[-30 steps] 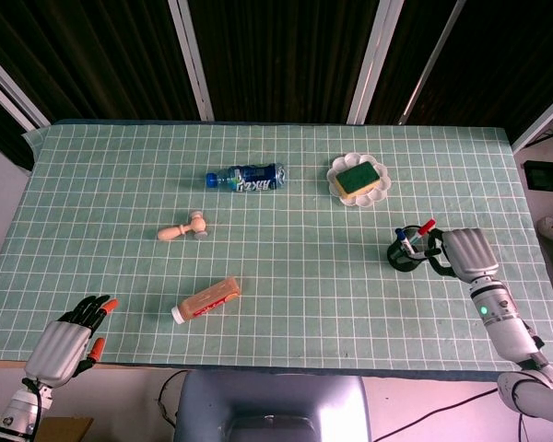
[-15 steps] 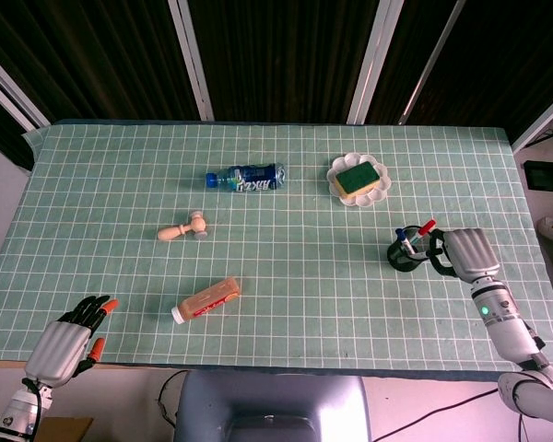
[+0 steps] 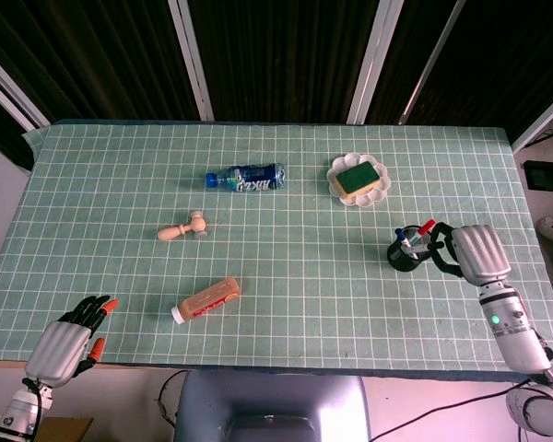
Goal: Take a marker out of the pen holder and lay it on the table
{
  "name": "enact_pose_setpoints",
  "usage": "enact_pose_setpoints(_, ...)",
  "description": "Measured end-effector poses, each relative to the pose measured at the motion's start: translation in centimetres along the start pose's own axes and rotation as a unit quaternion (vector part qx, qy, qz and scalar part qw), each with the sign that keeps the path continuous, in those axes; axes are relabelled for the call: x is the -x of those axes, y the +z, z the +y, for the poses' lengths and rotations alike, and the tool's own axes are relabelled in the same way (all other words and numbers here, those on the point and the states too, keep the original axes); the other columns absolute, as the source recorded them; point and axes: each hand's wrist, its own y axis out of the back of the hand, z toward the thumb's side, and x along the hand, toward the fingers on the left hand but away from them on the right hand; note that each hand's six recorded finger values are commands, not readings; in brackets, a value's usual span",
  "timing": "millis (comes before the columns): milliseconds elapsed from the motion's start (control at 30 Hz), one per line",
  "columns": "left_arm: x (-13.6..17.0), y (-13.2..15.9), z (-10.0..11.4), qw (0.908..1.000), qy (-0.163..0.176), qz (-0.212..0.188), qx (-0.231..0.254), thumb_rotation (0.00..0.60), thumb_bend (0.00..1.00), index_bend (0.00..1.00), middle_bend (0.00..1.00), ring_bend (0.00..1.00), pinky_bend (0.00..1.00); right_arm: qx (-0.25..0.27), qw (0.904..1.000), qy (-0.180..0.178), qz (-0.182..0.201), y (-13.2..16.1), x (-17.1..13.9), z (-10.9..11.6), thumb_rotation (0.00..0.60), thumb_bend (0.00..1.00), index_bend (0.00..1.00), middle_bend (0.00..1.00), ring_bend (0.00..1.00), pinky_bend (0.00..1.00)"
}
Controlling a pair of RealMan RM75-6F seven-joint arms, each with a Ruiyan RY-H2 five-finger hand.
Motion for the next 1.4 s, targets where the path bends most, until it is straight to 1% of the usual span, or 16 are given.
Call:
enact_pose_setpoints(167,0.0,0.1,0.0,1.0,0.001,-0.002,0.0,0.6,0.52,0.15,0.1,0.1,0.4,0.021,0.9967,-0.059,0.053,2.8,-1.5,3.2,0.6,0.91,0.88,1.0,1.0,1.0)
enact_pose_setpoints(267,0.1,0.1,0.1,1.0,0.002,-0.003,0.001,0.6,0.52,0.15,0.1,0.1,0.4,0.032,0.994,-0.072,0.077,4.1,-1.7,3.6,0.6,0.91,0.88,1.0,1.0,1.0)
enact_pose_setpoints(400,0.1,0.0,0.1,1.0,0.003,-0.002,0.002,0.6,0.52,0.15,0.1,0.1,0.4,0.025,0.9905,-0.084,0.107,6.1,0.1,3.6,0.6,0.91,0.88,1.0,1.0,1.0)
enact_pose_setpoints(533,0.1,0.0,0.1,1.0,0.003,-0.003,0.002,0.6,0.52,0.15,0.1,0.1,0.4,-0.009,0.9913,-0.067,0.113,7.7,2.2,1.8,0.6,0.91,0.88,1.0,1.0,1.0)
enact_pose_setpoints(667,0.1,-0.1,0.2,1.0,0.003,-0.002,0.002,0.6,0.53,0.15,0.1,0.1,0.4,-0.053,0.9916,-0.039,0.111,9.3,4.9,-1.3,0.6,0.91,0.88,1.0,1.0,1.0)
enact_pose_setpoints(867,0.2,-0.1,0.2,1.0,0.002,-0.001,0.003,0.6,0.52,0.15,0.1,0.1,0.4,-0.101,0.989,-0.008,0.107,11.2,8.1,-5.1,0.6,0.91,0.88,1.0,1.0,1.0)
enact_pose_setpoints(1067,0.2,-0.2,0.2,1.0,0.002,0.0,0.003,0.6,0.52,0.15,0.1,0.1,0.4,-0.157,0.983,0.0,0.095,12.0,9.9,-6.9,0.6,0.91,0.88,1.0,1.0,1.0)
enact_pose_setpoints(1167,0.2,-0.2,0.2,1.0,0.002,0.0,0.004,0.6,0.52,0.15,0.1,0.1,0.4,-0.174,0.9808,0.004,0.089,12.5,10.4,-7.9,0.6,0.91,0.87,1.0,1.0,1.0)
enact_pose_setpoints(1233,0.3,-0.2,0.2,1.0,0.002,0.0,0.004,0.6,0.52,0.15,0.1,0.1,0.4,-0.177,0.9804,0.009,0.087,12.8,10.7,-8.4,0.6,0.9,0.84,1.0,1.0,1.0)
enact_pose_setpoints(1267,0.3,-0.2,0.2,1.0,0.002,0.0,0.004,0.6,0.52,0.15,0.1,0.1,0.4,-0.178,0.9802,0.01,0.086,12.9,10.8,-8.5,0.6,0.88,0.81,1.0,1.0,1.0)
enact_pose_setpoints(1333,0.3,-0.2,0.2,1.0,0.002,0.0,0.004,0.6,0.52,0.15,0.1,0.1,0.4,-0.177,0.9803,0.011,0.087,13.0,10.8,-8.6,0.6,0.78,0.7,1.0,1.0,1.0)
enact_pose_setpoints(1400,0.3,-0.2,0.2,1.0,0.001,0.0,0.004,0.6,0.52,0.15,0.1,0.1,0.4,-0.172,0.9812,0.02,0.085,13.1,10.8,-9.1,0.6,0.62,0.56,1.0,1.0,1.0)
